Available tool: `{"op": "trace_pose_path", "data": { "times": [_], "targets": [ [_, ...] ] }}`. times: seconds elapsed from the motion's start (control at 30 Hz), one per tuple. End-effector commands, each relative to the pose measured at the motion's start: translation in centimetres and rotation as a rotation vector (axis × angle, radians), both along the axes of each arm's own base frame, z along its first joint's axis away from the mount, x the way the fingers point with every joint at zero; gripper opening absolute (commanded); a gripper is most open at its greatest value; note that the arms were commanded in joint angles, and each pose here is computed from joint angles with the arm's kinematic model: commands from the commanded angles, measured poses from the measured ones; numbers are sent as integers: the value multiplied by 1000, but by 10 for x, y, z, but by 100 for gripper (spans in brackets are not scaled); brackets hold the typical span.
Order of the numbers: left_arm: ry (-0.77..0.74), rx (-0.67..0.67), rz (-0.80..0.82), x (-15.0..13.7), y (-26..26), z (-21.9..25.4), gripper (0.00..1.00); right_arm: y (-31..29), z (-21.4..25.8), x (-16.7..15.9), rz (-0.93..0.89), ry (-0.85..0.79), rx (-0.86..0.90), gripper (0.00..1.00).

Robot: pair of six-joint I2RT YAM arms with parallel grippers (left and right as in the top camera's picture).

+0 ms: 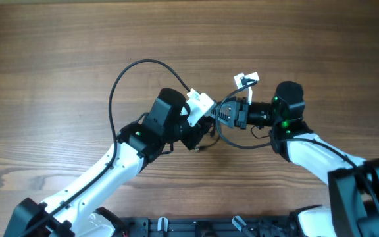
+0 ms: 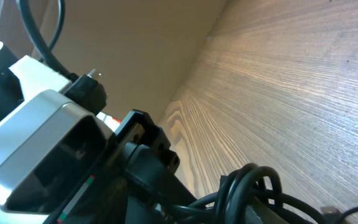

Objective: Untangle cables

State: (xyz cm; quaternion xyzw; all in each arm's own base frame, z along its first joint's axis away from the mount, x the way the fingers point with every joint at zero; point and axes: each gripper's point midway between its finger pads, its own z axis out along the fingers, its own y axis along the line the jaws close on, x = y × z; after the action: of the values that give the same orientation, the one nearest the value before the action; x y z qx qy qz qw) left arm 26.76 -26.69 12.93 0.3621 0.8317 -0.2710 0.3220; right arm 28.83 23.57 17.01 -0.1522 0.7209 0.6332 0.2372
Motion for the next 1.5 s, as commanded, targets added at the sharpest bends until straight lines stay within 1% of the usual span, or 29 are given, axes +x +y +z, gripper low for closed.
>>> {"op": "trace_pose_path", "data": {
  "times": [0.0, 0.1, 0.2, 0.33, 0.47, 0.7, 0.73, 0.77, 0.87, 0.97, 1.03, 1.17, 1.2, 1.3, 1.33, 1.4, 1.43, 1.47],
  "targets": [
    [-35, -107, -104, -8, -20, 28, 4, 12, -3, -8, 63, 17, 29, 50],
    [10, -170, -192, -25, -29, 35, 4, 13, 28, -2, 40, -84, 98, 49],
    [45, -220, -261, -38, -35, 41, 4, 10, 39, 12, -39, -76, 131, 49],
    [76, -263, -321, -50, -39, 46, 4, 5, 36, 28, -133, -52, 129, 49],
    [93, -294, -361, -57, -42, 51, 4, -16, 33, 46, -219, -51, 121, 50],
    [108, -337, -415, -66, -45, 59, 4, -32, 29, 61, -301, -63, 103, 50],
    [115, -347, -429, -69, -45, 61, 4, -33, 28, 65, -324, -56, 100, 50],
    [138, -380, -475, -78, -46, 66, 4, -40, 23, 76, -395, -35, 92, 54],
    [157, -406, -513, -85, -47, 70, 4, -51, 20, 86, -461, -62, 70, 54],
    [172, -444, -563, -94, -47, 78, 4, -71, 7, 98, -541, -17, 35, 55],
    [170, -459, -582, -97, -47, 82, 4, -84, 0, 103, -572, -14, 8, 57],
    [164, -462, -582, -98, -46, 85, 4, -110, -11, 111, -632, -11, -38, 59],
    [163, -462, -581, -98, -46, 85, 4, -116, -16, 112, -644, 1, -50, 62],
    [155, -463, -563, -91, -43, 85, 4, -123, -26, 110, -649, 41, -74, 80],
    [154, -461, -549, -88, -41, 85, 4, -122, -29, 108, -637, 48, -81, 83],
    [150, -444, -494, -75, -34, 81, 4, -121, -39, 104, -624, 95, -99, 96],
    [152, -430, -461, -69, -30, 77, 4, -120, -45, 102, -620, 121, -111, 100],
    [160, -402, -396, -57, -22, 70, 4, -119, -52, 98, -609, 159, -121, 99]
  ]
}}
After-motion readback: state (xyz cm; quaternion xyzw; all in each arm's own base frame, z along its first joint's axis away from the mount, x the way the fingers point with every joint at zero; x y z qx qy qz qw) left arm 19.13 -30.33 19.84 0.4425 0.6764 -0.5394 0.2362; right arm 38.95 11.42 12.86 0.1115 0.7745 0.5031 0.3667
